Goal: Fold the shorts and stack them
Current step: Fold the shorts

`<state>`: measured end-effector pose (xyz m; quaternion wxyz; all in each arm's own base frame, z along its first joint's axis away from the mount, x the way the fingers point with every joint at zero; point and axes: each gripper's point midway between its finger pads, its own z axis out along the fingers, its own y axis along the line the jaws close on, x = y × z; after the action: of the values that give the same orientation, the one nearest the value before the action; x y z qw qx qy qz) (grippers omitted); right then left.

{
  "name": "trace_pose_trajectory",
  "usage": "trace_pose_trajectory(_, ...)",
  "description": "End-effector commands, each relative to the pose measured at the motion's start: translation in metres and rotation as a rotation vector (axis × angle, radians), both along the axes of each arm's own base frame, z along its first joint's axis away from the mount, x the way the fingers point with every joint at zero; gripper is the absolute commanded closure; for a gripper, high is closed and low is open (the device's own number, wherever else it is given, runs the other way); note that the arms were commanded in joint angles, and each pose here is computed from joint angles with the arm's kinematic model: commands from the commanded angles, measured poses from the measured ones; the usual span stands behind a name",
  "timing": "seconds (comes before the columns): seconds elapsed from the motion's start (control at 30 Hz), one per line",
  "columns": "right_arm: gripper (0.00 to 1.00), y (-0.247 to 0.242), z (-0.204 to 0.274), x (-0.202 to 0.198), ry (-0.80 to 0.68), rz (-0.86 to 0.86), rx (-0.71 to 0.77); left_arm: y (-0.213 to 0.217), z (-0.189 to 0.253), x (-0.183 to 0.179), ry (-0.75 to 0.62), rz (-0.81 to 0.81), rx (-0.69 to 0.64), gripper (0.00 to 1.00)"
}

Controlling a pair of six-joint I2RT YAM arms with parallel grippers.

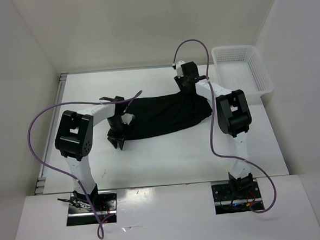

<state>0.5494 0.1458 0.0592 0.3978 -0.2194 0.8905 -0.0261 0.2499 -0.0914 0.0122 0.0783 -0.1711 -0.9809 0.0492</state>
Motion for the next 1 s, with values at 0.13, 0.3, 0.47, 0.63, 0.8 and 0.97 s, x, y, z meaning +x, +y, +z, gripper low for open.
trace_pose_trajectory(0.13,0.34,0.033,0.159,-0.028,-0.228,0.115,0.167,-0.068,0.088,0.089,-0.349,-0.057,-0.258,0.58)
trace_pose_trajectory(0.3,0.31,-0.003,0.129,-0.067,-0.124,0.009,0.196,-0.071,0.097,0.132,-0.410,-0.010,-0.353,0.54)
trace_pose_trajectory(0.47,0.29,-0.041,0.096,-0.082,-0.004,-0.143,0.314,-0.058,0.065,0.163,-0.406,0.028,-0.310,0.53)
trace_pose_trajectory(0.63,0.22,-0.047,0.062,-0.085,0.058,-0.156,0.329,-0.032,0.030,0.172,-0.409,0.065,-0.211,0.53)
trace_pose_trajectory(0.8,0.20,-0.068,0.037,-0.088,0.130,-0.301,0.407,-0.016,0.003,0.163,-0.358,0.093,-0.168,0.53)
trace_pose_trajectory(0.97,0.20,-0.081,0.000,-0.117,0.236,-0.387,0.405,-0.015,-0.003,0.158,-0.346,0.093,-0.165,0.53)
